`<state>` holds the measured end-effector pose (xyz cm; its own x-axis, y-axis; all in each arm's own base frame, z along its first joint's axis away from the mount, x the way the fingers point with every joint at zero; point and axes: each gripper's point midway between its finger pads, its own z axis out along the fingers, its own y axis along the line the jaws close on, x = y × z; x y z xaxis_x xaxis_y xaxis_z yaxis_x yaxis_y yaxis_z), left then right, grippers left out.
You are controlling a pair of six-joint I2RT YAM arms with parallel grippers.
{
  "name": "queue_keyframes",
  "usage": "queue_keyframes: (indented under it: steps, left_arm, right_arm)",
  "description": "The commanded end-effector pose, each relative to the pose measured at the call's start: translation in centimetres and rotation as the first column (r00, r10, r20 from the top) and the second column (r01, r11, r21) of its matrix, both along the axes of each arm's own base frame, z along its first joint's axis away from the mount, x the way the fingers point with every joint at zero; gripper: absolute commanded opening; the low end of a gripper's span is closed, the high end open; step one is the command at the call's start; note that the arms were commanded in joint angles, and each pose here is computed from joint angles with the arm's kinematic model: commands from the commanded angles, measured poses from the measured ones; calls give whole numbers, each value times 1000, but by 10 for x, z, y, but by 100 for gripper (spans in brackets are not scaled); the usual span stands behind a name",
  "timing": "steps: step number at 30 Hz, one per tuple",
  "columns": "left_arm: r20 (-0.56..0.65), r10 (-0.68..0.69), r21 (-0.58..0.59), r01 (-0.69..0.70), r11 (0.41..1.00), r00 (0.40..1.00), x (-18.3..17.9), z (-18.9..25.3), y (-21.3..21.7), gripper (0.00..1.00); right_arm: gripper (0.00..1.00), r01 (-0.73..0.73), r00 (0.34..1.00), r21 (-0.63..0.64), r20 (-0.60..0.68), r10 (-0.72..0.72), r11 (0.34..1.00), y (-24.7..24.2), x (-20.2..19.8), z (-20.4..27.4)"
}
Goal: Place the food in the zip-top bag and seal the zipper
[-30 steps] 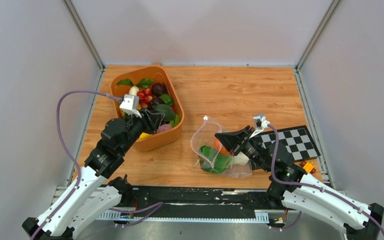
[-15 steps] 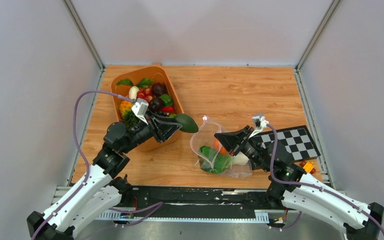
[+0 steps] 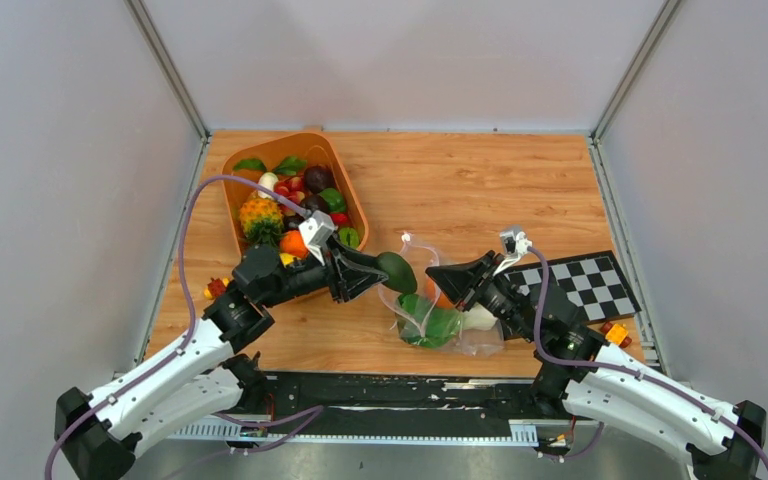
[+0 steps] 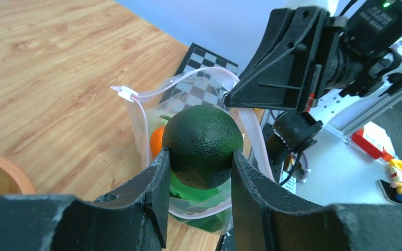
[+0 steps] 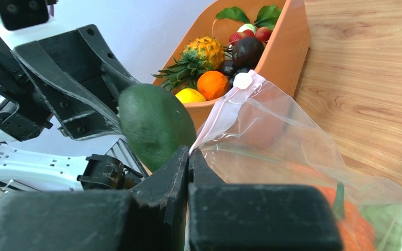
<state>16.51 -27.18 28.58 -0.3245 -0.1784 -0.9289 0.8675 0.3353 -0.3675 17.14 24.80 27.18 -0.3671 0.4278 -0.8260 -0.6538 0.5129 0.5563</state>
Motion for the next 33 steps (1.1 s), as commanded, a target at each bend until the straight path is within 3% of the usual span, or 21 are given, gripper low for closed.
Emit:
queue_keyframes:
  steps: [1,5,13,17,23,33]
  left_arm:
    - [48,67,41,-69,997,997,15,-8,-7,24]
    - [-18,178,81,-176,981,984,37,-27,-8,23]
    - [-40,206,32,-205,978,978,48,-25,-26,25]
    - [-18,190,58,-188,980,982,44,-25,-40,30]
    - [44,215,65,-218,974,976,39,-20,-52,46]
    - [121,405,124,-419,899,906,66,-28,-55,50]
  right_arm:
    - [0,-25,998,65,52,22,998,1,-5,28]
    - [0,-55,997,84,64,50,995,2,-10,35]
    - [0,-36,998,84,64,30,996,-2,-8,32]
    - [0,-36,998,84,63,30,996,-2,-8,32]
    - [0,-28,998,85,62,23,996,-3,-8,31]
    - [0,-27,997,103,72,20,994,-7,-10,35]
